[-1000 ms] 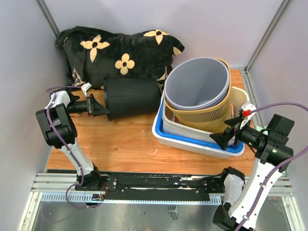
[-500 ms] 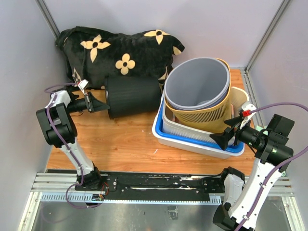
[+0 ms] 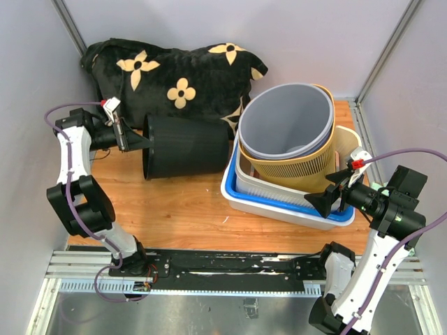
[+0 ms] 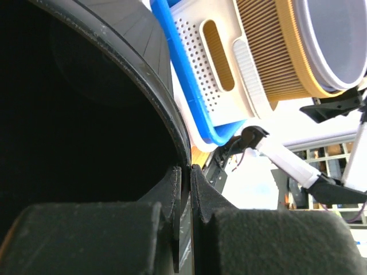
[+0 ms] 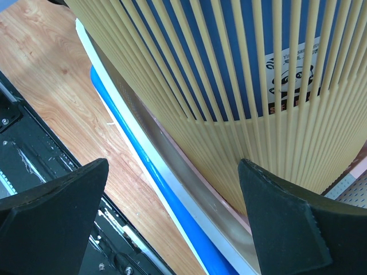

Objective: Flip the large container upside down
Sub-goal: Turn the container upside down at the center of the board.

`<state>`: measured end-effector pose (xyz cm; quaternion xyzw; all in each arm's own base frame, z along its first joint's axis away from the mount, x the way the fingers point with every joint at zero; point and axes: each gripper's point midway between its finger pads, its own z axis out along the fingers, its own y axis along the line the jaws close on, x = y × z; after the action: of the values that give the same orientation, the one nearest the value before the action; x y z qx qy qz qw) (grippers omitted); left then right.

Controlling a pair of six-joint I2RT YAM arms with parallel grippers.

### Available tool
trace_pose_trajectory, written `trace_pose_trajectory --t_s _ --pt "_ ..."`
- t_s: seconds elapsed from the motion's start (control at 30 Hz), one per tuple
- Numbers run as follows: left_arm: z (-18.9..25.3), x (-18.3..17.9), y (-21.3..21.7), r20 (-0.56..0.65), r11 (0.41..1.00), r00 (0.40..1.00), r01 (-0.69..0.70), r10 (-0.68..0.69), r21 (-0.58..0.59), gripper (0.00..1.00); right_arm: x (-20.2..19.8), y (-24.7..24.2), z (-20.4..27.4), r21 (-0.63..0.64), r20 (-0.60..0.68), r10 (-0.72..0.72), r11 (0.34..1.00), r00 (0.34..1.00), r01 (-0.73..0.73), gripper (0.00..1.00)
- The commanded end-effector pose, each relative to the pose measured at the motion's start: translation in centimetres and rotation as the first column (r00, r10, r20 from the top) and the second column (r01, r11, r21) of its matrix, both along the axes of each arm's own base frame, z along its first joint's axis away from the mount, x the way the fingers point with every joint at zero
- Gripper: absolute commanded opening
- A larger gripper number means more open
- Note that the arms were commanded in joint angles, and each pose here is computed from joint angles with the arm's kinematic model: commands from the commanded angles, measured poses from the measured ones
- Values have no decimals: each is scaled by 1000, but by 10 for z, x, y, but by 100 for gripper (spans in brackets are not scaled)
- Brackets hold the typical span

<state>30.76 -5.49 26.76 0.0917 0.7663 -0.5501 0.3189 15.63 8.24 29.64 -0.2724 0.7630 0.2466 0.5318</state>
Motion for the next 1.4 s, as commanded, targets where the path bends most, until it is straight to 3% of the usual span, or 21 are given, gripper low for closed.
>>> trace_pose_trajectory --t_s 0.0,0.1,0.13,0.37,0.63,0.83,0.93,0.97,1.1,1.37 --pt "36 -3 -4 -67 987 998 -27 16 -158 0 -3 3 7 2 22 8 1000 1000 -8 98" --pt "47 6 18 -101 943 994 -80 50 -322 0 -3 1 6 -3 11 1 1000 1000 -1 98" --pt "53 10 33 -163 916 985 -109 49 -385 0 -2 0 5 -7 8 -3 1000 1000 3 98" --pt "20 42 89 -337 855 935 -261 109 -448 0 0 -5 -2 -24 -26 -24 999 999 23 97" --pt "-53 39 118 -606 725 793 -451 60 -520 0 6 -13 -5 -23 -85 -43 999 995 41 97" --pt "-101 21 169 -714 575 694 -622 90 -532 0 14 -22 -8 -35 -107 -85 996 991 82 96" --pt "-131 8 194 -786 507 619 -680 8 -530 0 16 -23 -7 -43 -106 -96 995 990 92 96" --pt "-136 3 202 -740 571 667 -644 93 -509 0 16 -24 -7 -43 -106 -98 995 989 94 96" --pt "-157 -15 228 -754 496 642 -703 135 -510 0 19 -23 -4 -27 -104 -98 995 990 95 96" --pt "-219 -28 239 -770 417 622 -743 144 -523 0 23 -25 -6 -18 -105 -106 994 989 105 95"
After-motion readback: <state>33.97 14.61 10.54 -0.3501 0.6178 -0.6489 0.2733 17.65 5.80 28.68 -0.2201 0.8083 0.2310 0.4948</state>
